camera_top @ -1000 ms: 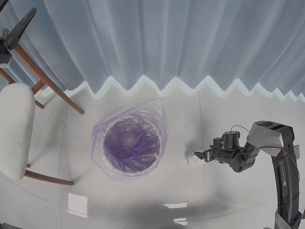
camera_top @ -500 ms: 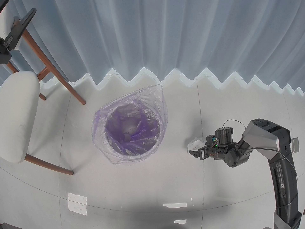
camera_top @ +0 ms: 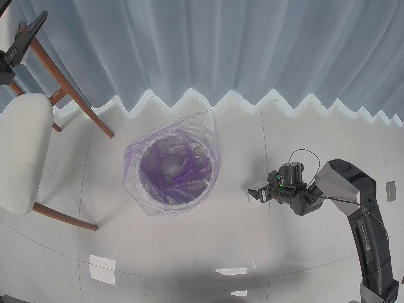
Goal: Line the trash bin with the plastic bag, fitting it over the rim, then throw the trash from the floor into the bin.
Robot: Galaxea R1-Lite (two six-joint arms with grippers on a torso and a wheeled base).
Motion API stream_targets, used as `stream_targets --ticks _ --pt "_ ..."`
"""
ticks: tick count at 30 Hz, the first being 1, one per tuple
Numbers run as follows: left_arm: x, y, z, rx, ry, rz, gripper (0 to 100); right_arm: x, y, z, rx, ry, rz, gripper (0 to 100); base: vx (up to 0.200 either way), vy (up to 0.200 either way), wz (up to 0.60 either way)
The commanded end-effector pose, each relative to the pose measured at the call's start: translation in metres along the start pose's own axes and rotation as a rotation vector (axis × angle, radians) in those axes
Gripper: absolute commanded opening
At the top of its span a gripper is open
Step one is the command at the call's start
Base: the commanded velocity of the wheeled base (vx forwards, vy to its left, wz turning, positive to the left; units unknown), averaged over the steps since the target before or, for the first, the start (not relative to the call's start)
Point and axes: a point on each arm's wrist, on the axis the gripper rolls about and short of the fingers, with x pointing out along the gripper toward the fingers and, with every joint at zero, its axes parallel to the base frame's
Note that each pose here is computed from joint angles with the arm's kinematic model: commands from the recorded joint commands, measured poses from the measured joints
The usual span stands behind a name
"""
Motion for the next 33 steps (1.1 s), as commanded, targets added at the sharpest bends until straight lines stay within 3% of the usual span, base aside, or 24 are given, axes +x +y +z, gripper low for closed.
stream_targets --ticks 1,9,18,19,23,24,25,26,27,29,33 --pt "0.0 0.0 0.0 -0.001 0.001 -0.001 100 0.01 0.0 -0.012 0.001 0.034 -0.015 0 0.0 0.0 0.0" --pt "-0.001 0.001 -0.003 -0.011 0.01 0.002 100 0.012 -0.001 -0.012 0.006 0.076 -0.035 0 0.0 0.0 0.0" --pt "-0.001 0.0 -0.003 -0.009 0.008 0.0 100 0.013 -0.003 -0.004 0.007 0.021 -0.048 0 0.0 0.0 0.0" --pt "-0.001 0.0 -0.002 -0.007 0.006 -0.001 100 0.005 -0.007 0.017 0.013 -0.044 -0.061 0 0.0 0.0 0.0" --pt "-0.002 0.0 -0.001 -0.003 0.004 0.001 100 -0.043 -0.01 0.075 0.088 -0.146 -0.071 0 0.0 0.0 0.0" --pt "-0.002 0.0 -0.001 0.003 0.003 0.007 100 -0.043 -0.01 0.075 0.088 -0.146 -0.071 0 0.0 0.0 0.0" --pt "-0.002 0.0 -0.001 0.007 0.002 0.008 100 -0.082 -0.006 0.107 0.153 -0.2 -0.061 0 0.0 0.0 0.0" --pt "-0.002 0.0 -0.001 0.007 0.002 0.008 100 -0.082 -0.006 0.107 0.153 -0.2 -0.061 0 0.0 0.0 0.0" --pt "-0.003 0.001 0.0 0.023 -0.001 0.017 100 -0.134 0.002 0.137 0.223 -0.26 -0.023 0 0.0 0.0 0.0" --pt "-0.005 0.003 0.003 0.043 -0.009 0.036 100 -0.18 0.019 0.158 0.264 -0.309 0.06 0 0.0 0.0 0.0" --pt "-0.017 0.001 0.002 0.06 -0.01 0.069 100 -0.246 0.051 0.161 0.314 -0.326 0.209 0 0.0 0.0 0.0"
